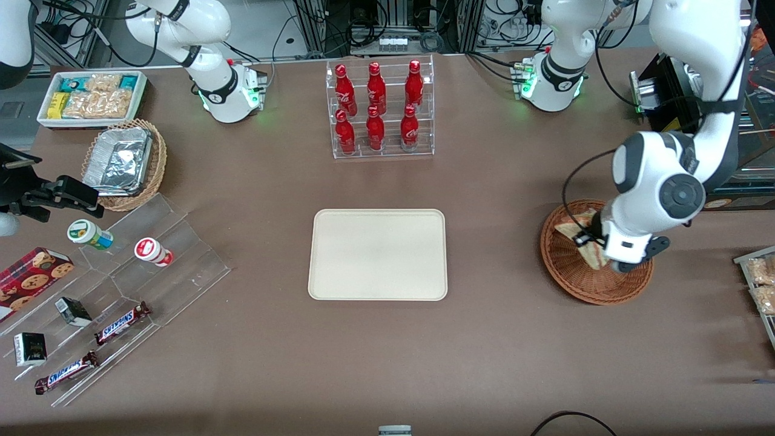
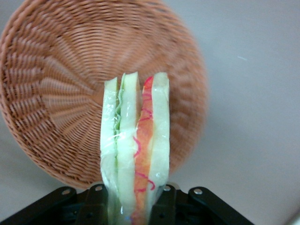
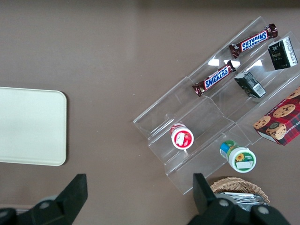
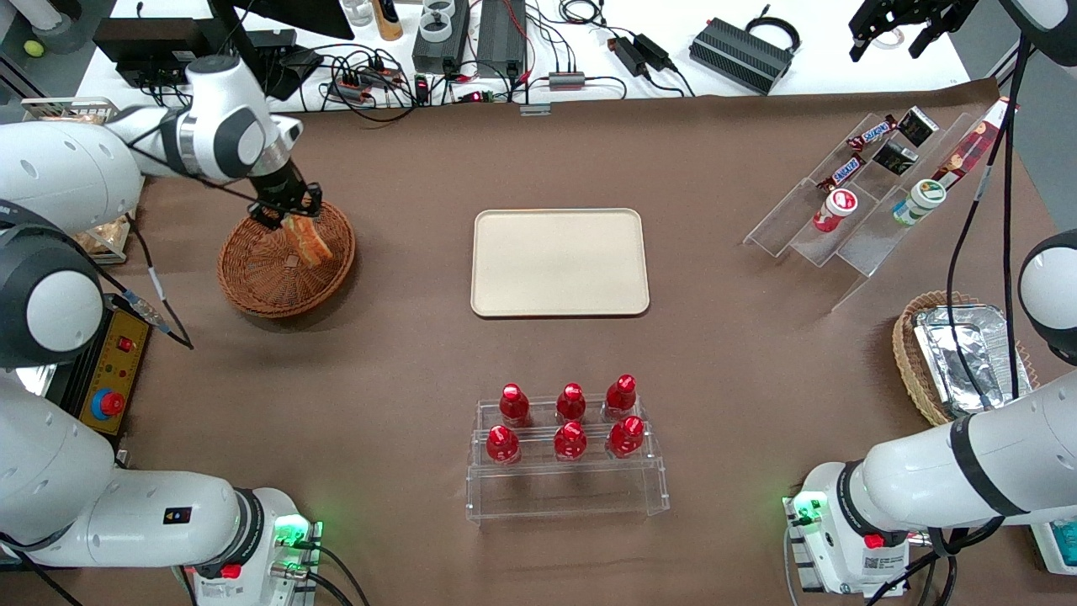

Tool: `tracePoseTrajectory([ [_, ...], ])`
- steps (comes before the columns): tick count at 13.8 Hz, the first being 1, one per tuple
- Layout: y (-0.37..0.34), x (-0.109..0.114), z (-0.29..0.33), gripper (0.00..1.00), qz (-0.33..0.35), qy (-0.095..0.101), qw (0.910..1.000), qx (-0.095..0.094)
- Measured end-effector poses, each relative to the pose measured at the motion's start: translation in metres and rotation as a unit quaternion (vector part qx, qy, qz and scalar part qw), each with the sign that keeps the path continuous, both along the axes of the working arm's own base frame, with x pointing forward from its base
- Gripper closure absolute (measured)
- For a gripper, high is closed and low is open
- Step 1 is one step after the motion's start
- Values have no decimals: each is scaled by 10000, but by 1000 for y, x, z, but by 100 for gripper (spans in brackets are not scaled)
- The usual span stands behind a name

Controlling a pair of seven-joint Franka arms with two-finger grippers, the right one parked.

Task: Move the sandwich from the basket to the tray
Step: 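Lift the sandwich and carry it with the left gripper to the tray, then lower the sandwich onto the tray and open the left gripper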

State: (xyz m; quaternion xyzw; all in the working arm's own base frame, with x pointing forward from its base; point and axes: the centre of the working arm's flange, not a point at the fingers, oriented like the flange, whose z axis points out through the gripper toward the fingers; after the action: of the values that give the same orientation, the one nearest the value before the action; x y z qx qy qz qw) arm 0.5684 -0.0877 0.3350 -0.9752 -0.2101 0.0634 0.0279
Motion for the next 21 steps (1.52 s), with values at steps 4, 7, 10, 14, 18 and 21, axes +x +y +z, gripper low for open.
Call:
tracePoseTrajectory([
  [4, -107, 0, 9, 80, -959, -133, 9951, -209],
  [7, -198, 11, -10, 80, -1639, -175, 9852, -464],
  [10, -264, 5, -46, 80, -2168, -145, 9745, -561],
  [14, -294, -2, -91, 80, -2318, -206, 9698, -724],
  [18, -327, -21, -100, 80, -2592, -238, 9623, -794],
  [21, -347, -28, -110, 78, -2728, -226, 9584, -811],
])
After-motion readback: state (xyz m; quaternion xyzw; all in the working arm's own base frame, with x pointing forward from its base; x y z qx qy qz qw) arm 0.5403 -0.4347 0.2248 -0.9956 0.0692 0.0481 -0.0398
